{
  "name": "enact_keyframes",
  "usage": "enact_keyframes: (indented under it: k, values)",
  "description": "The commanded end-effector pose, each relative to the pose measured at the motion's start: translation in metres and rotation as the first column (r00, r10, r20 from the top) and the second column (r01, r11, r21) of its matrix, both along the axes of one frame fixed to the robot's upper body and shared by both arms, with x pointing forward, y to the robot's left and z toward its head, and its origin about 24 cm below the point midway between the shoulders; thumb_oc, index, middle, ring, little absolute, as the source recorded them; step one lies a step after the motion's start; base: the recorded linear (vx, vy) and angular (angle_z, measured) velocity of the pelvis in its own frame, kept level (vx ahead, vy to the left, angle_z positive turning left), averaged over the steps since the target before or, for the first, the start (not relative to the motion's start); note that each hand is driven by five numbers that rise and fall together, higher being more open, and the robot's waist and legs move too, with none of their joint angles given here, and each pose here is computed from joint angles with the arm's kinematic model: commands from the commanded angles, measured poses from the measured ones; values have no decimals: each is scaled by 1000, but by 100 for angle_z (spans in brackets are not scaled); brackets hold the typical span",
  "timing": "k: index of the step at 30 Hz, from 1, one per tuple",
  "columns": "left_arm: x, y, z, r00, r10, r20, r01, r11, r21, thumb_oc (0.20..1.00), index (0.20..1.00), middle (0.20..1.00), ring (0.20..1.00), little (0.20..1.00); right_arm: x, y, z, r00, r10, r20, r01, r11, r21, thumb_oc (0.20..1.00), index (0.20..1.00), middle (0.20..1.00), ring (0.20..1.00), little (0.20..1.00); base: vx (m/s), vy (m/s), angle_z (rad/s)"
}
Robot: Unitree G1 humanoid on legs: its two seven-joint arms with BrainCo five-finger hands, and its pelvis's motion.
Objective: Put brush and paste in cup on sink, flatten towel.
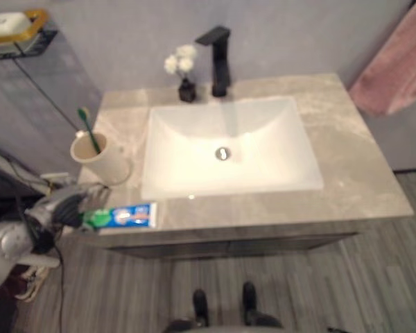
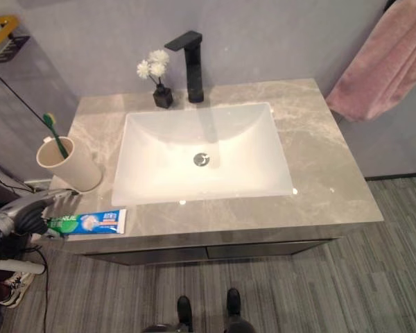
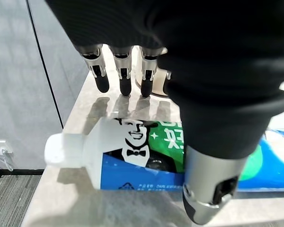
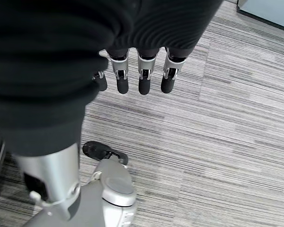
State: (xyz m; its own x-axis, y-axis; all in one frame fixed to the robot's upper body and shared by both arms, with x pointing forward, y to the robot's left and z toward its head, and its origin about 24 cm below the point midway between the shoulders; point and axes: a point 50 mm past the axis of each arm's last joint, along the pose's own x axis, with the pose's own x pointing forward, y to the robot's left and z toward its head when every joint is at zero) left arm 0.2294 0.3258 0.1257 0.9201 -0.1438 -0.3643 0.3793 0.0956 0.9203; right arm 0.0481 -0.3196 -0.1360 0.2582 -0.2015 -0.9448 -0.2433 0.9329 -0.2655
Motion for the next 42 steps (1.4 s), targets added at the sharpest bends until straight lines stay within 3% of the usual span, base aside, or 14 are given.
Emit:
enact_keyframes:
  k: [1, 8, 9, 11, 29, 39, 42]
  values:
    - [-8, -3, -24, 989, -49, -140, 58, 996, 61, 1000, 1000, 1000, 1000, 1000, -3, -14, 6, 999, 32, -34, -33, 998, -44, 1000, 1000, 1000, 1000, 1000, 24, -10, 3]
    - [-11, -6, -35, 979, -73, -191, 95, 990, 106, 1000, 1000, 1000, 1000, 1000, -3, -17, 8, 999, 27, -30, -28, 998, -60, 1000, 1000, 1000, 1000, 1000, 0, 0, 0]
    - [-11, -5, -36, 979, -70, -193, 91, 990, 106, 598, 598, 598, 598, 598, -3, -17, 8, 999, 26, -31, -28, 998, -62, 1000, 1000, 1000, 1000, 1000, 0, 0, 0]
    - [-12, -4, -39, 978, -66, -200, 92, 988, 123, 200, 200, 200, 200, 200, -3, -18, 8, 999, 27, -32, -29, 997, -68, 1000, 1000, 1000, 1000, 1000, 0, 0, 0]
    - [-34, -15, -92, 923, -135, -360, 219, 954, 206, 200, 200, 200, 200, 200, -1, -20, 9, 1000, 5, 0, -5, 994, -106, 1000, 1000, 1000, 1000, 1000, 0, 0, 0]
    - [-60, -20, -160, 854, -60, -517, 167, 973, 162, 200, 200, 200, 200, 200, 8, -18, 10, 999, 15, 30, -11, 992, -127, 1000, 1000, 1000, 1000, 1000, 0, 0, 0]
    - [-56, -24, -161, 869, -63, -490, 154, 977, 147, 200, 200, 200, 200, 200, 12, -18, 10, 999, 19, 46, -13, 991, -135, 1000, 1000, 1000, 1000, 1000, -1, -3, -1]
